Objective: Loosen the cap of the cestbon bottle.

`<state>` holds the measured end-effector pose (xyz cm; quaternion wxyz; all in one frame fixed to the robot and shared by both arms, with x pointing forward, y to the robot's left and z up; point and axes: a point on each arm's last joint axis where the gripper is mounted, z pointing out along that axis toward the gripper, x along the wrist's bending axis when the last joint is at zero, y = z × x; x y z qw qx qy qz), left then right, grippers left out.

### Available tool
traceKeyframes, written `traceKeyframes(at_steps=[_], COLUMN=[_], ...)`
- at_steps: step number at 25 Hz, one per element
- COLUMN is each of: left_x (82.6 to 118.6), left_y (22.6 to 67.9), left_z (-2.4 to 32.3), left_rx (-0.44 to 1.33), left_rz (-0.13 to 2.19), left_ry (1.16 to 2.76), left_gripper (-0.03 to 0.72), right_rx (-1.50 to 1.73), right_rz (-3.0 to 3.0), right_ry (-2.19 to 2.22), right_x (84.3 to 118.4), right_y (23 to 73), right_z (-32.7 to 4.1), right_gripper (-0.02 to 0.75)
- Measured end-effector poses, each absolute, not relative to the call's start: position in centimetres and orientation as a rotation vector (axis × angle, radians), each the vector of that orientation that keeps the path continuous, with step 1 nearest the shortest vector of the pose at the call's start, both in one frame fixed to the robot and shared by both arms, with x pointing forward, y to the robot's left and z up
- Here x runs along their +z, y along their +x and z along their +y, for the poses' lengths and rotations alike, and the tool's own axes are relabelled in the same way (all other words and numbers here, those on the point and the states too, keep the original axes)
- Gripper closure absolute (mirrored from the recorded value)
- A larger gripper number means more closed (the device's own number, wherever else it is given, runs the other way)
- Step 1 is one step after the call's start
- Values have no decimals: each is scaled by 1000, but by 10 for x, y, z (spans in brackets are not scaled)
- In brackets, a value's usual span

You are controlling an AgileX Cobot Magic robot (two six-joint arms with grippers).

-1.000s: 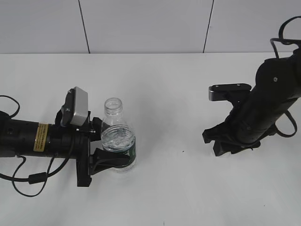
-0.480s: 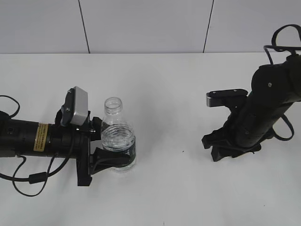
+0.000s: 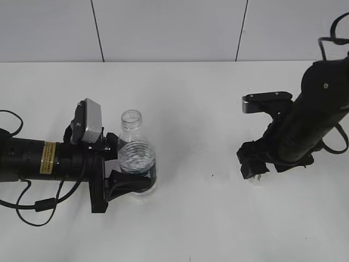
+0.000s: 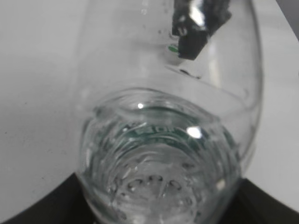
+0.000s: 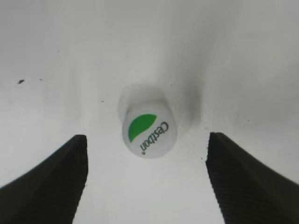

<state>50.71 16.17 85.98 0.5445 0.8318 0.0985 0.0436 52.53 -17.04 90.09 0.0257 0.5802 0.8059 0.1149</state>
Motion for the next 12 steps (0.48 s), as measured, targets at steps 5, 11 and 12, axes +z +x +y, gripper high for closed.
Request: traceKeyframes(at_steps=[5, 11, 12], left_x=[862, 861, 860], left_y=[507, 504, 504], left_z=[161, 163, 165], left_rx=[102, 79, 73], left_rz=[233, 191, 177], left_ry=[1950, 1966, 1972], left_gripper=[134, 107, 107], right_rx=[429, 492, 503], right_rz=[2472, 2457, 2453], right_ry=[1755, 1721, 1716], right_x=[926, 955, 960], right_y=[522, 514, 512], right_z=[-171, -174, -175], right_gripper=[144, 144, 144])
